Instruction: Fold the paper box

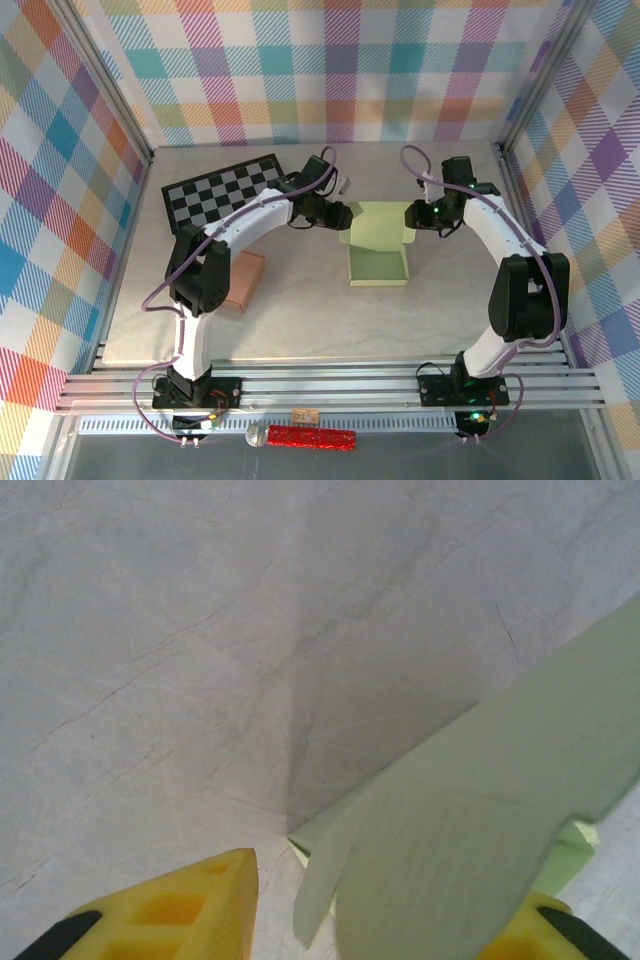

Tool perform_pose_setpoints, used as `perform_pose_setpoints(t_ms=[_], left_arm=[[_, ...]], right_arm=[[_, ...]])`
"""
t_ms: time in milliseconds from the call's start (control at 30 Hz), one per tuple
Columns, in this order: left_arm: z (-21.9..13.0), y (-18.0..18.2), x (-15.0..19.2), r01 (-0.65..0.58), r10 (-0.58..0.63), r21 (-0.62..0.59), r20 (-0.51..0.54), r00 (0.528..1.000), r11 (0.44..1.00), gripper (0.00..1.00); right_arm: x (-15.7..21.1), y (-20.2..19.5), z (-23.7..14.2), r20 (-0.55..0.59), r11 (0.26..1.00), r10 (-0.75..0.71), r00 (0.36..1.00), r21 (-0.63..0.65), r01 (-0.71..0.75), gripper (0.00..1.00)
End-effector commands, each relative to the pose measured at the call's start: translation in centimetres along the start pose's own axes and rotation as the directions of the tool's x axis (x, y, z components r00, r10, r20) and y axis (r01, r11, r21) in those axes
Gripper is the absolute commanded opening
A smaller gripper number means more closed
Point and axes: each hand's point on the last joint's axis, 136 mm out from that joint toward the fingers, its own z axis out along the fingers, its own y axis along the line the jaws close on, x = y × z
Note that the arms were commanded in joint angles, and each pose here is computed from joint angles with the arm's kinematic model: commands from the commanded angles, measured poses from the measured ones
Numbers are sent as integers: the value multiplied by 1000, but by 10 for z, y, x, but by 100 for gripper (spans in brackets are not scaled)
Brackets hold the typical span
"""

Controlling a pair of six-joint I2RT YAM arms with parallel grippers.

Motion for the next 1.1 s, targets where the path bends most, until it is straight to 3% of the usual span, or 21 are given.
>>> perform_pose_setpoints(t_ms=[0, 167, 467, 700, 833, 1067], left_arm=[[0, -7, 1, -6, 6, -4, -19, 1000, 1000, 30], [2, -8, 1, -9, 9, -19, -24, 1000, 1000, 19], [-1, -6, 1, 1, -1, -66, -14, 1000, 998, 13], [-2, -1, 1, 26, -26, -119, 3, 1000, 993, 3], [-9, 3, -4, 62, -54, -173, 53, 997, 983, 0], [-37, 12, -30, 152, -95, -222, 246, 965, 963, 0]], right_arm=[[-5, 5, -1, 8, 999, -19, 1000, -27, 19, 24], [-5, 4, -1, 5, 1000, -12, 1000, -17, 12, 16], [-5, 8, 5, 3, 999, -27, 1000, 28, 27, 9], [-8, 10, 3, 34, 995, -22, 999, 95, 19, 1], [-11, 19, -4, 94, 991, -27, 995, 133, 14, 0], [-26, 45, -21, 271, 986, 37, 962, 149, -80, 0]])
